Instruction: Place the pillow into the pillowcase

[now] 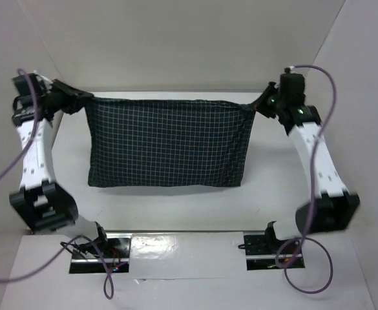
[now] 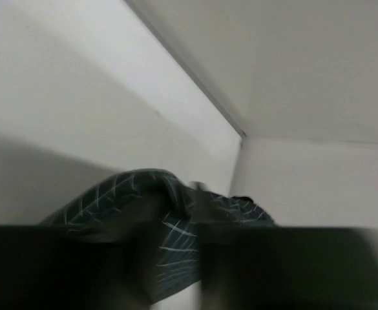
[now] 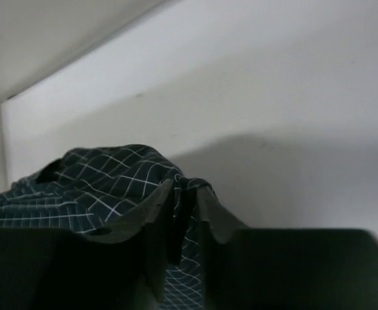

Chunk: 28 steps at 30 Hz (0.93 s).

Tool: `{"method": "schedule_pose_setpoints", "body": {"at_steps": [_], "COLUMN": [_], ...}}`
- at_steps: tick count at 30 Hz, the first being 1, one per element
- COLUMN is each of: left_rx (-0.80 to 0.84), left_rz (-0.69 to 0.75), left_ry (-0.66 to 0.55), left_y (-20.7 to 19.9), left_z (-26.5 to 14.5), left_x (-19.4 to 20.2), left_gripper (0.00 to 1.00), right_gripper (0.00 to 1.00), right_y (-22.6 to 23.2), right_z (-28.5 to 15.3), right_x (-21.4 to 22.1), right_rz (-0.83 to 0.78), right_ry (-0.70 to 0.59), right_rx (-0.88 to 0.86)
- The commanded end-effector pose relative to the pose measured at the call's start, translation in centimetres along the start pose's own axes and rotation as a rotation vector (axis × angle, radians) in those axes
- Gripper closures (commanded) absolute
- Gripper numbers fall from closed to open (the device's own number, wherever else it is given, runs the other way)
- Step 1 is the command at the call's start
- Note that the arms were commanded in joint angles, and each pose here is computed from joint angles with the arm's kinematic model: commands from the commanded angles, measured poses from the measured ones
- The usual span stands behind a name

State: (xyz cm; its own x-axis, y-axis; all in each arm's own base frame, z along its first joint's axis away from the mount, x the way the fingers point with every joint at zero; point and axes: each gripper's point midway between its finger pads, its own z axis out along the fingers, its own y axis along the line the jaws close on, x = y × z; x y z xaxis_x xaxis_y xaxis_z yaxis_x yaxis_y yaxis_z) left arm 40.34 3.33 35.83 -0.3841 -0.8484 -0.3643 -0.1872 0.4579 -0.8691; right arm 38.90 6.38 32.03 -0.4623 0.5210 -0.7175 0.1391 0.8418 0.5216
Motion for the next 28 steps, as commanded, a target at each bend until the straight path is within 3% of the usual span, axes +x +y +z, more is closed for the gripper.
{"method": "schedule_pose_setpoints", "body": {"at_steps": [1, 2, 3, 5, 9, 14, 15, 20, 23, 28], "left_rx": [-0.205, -0.198, -0.271, -0.333, -0.299, -0.235, -0.226, -0.115, -0.052, -0.004], "left_rz": [0.116, 0.159, 0.143, 0.162, 0.224, 0.346, 0.339, 0.406, 0.448, 0.511], "left_ry": [-0.055, -0.067, -0.003, 0.054, 0.089, 0.220, 0.286, 0.395, 0.365, 0.315], "left_y": [5.0, 2.8, 5.4, 6.1, 5.6, 4.0, 4.7, 4.5, 3.9, 2.8], "left_z": [6.6, 6.9, 9.2, 9.0, 8.4, 6.4, 6.2, 2.9, 1.3, -0.1], "left_x": [-2.6, -4.0, -3.6, -2.8, -0.2, 7.3, 9.9, 15.1, 16.0, 16.0], "left_gripper": [0.39, 0.30, 0.25, 0.24, 0.20, 0.20, 0.22, 0.23, 0.23, 0.23], "right_gripper": [0.67, 0.33, 0.19, 0.02, 0.00, 0.00, 0.00, 0.00, 0.00, 0.02], "right_y": [-2.5, -2.6, -1.9, -1.8, -3.3, -5.2, -6.4, -11.3, -13.9, -14.8], "right_z": [9.1, 10.0, 10.3, 10.6, 9.2, 7.2, 6.6, 4.0, 2.6, 1.8], "right_x": [-1.6, -1.9, -3.3, -3.3, -1.0, 2.5, 3.2, 5.8, 7.1, 8.1], "right_rz": [0.000, 0.002, 0.000, -0.005, -0.005, -0.039, -0.051, -0.059, -0.058, -0.070], "right_ry": [-0.006, 0.009, -0.016, -0.032, -0.031, 0.036, 0.040, 0.055, 0.055, 0.065], "right_rx": [0.079, 0.099, 0.096, 0.094, 0.108, 0.150, 0.193, 0.399, 0.513, 0.532]}}
